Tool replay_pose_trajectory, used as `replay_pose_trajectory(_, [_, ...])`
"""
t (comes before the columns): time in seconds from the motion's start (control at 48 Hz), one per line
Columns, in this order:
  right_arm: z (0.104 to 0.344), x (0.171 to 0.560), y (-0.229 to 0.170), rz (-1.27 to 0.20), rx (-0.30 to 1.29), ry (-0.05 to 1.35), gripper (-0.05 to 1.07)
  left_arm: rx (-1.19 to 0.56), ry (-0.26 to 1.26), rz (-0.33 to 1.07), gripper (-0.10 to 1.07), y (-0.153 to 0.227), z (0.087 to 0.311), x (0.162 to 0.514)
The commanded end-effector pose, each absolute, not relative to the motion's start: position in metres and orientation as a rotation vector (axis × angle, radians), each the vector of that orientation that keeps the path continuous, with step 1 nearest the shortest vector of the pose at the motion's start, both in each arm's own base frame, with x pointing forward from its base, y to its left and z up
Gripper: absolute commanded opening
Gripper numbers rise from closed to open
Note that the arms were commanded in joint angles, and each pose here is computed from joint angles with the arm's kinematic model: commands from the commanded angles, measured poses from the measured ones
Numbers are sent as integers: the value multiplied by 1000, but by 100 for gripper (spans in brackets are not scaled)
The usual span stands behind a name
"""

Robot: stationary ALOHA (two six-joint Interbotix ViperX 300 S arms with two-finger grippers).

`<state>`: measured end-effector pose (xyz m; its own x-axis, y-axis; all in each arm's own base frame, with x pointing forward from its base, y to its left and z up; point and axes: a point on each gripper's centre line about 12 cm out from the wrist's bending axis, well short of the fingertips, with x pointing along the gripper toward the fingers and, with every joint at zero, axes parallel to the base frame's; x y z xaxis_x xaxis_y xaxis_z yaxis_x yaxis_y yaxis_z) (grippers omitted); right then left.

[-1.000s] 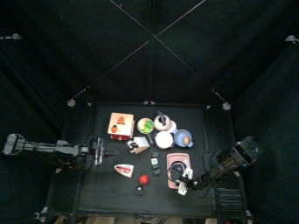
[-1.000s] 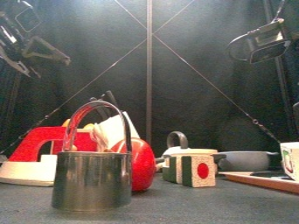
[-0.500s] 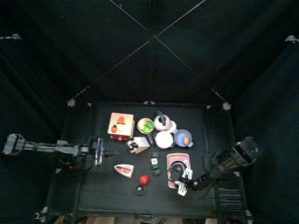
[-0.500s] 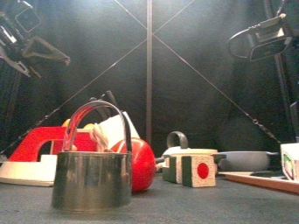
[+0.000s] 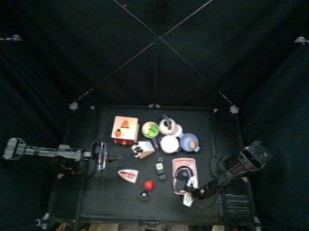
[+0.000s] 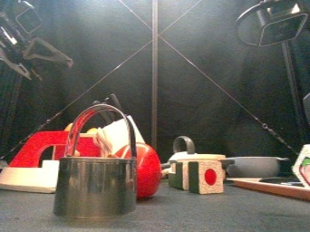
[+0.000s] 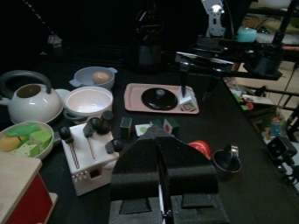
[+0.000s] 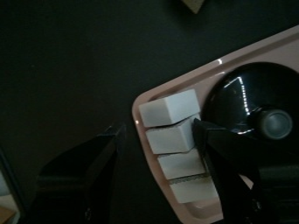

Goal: Place white sushi roll on plate

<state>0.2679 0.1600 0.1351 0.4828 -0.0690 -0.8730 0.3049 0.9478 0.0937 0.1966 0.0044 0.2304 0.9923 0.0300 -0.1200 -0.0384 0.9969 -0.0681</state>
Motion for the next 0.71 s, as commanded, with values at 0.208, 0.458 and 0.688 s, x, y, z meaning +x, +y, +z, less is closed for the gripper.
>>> replay_pose_trajectory(0.208, [162,270,147,-303,206,985,94,-73,108,37,0,5,234,199])
replay_pose_trajectory(0.458, [179,270,142,-312,213,941,94,-72,108,36,0,5,234,199])
replay_pose_trajectory(0.688, [182,272,139,-317,196,927,93,-72,108,36,0,5,234,199])
